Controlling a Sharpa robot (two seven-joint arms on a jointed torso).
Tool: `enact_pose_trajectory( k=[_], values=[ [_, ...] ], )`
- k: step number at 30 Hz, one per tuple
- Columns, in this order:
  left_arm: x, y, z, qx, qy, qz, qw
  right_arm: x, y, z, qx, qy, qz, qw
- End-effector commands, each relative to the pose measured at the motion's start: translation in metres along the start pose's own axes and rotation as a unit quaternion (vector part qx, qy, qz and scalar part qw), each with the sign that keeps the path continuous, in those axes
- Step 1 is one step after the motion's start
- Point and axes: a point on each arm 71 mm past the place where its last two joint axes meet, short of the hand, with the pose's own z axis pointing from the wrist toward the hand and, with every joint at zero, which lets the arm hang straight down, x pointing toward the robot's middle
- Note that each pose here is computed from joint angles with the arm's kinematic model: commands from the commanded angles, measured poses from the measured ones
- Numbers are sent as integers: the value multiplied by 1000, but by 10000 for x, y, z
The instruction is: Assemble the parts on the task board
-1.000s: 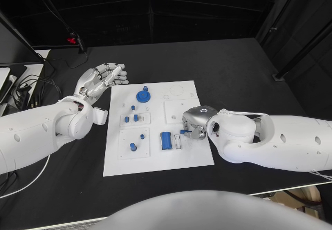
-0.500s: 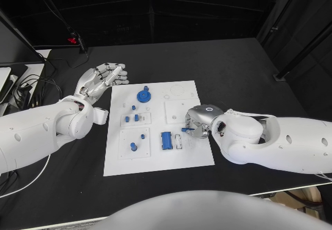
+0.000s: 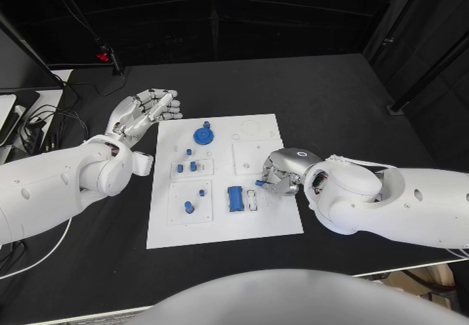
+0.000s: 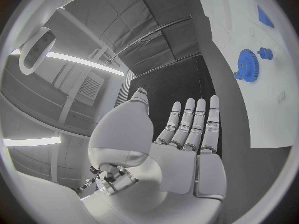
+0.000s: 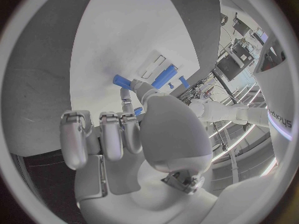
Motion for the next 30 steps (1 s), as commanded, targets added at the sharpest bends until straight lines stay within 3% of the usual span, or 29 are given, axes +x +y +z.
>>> enact_pose_trajectory(
  k=[1, 8, 24, 30],
  values=[
    [0, -12, 4, 4, 3, -4, 1000, 4, -15, -17, 2, 11, 50, 999],
    [3, -11, 6, 4, 3, -4, 1000, 22, -64, -25, 14, 27, 87, 996],
    [-1, -11, 4, 4, 2, -3, 1000, 4, -153, 1, 23, 16, 119, 993],
    [-1, -10, 5, 4, 2, -3, 1000, 21, -160, -15, 26, 29, 151, 988]
  ],
)
